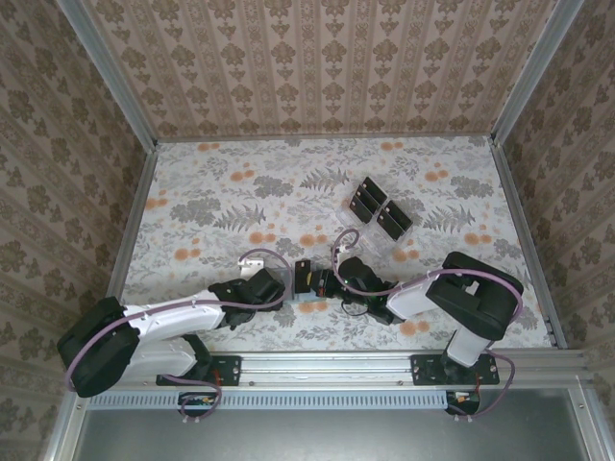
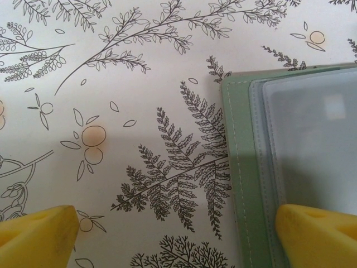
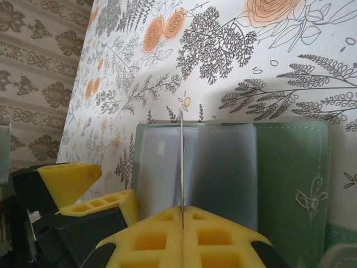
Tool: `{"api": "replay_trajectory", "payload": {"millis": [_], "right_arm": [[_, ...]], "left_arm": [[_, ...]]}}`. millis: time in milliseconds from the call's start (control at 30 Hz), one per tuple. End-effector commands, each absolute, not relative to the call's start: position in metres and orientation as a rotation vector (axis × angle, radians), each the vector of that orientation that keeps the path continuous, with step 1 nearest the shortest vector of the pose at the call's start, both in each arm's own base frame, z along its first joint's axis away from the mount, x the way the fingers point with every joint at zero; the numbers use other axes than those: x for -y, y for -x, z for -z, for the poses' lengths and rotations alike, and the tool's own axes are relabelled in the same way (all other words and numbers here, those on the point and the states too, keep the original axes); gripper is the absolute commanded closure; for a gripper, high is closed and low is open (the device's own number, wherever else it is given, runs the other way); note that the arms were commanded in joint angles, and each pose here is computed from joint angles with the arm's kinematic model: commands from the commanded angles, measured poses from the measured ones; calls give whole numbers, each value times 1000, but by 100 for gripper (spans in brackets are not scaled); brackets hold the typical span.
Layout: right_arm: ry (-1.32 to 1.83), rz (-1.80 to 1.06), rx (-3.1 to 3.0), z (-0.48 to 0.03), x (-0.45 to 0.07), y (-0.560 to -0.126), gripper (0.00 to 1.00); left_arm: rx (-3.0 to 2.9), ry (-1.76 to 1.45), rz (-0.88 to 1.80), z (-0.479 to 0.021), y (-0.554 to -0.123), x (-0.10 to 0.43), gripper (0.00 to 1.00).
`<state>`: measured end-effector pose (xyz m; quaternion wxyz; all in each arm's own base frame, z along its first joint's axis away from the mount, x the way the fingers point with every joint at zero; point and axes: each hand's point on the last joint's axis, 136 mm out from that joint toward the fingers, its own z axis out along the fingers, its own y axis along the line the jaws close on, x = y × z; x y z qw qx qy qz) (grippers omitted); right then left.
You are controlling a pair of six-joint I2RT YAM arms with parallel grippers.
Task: Put the credit cards into the card holder
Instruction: Insert the credit card into the card slot.
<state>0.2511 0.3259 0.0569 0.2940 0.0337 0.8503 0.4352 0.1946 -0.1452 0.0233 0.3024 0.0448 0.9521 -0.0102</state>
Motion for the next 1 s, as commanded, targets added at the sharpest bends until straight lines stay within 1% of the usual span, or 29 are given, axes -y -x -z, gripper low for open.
{"api": "replay_trajectory", "payload": {"millis": [0, 533, 967], "right_arm": [[-94, -1222, -2231, -65, -336, -255, 100], [-118, -1280, -2238, -59, -341, -252, 100], [-108, -1233, -2197, -77, -331, -254, 100]], "left_arm": [[-2536, -114, -15, -18, -189, 135, 0], [-2539, -113, -12, -17, -188, 135, 0], [-2539, -110, -8, -17, -188, 135, 0]]}}
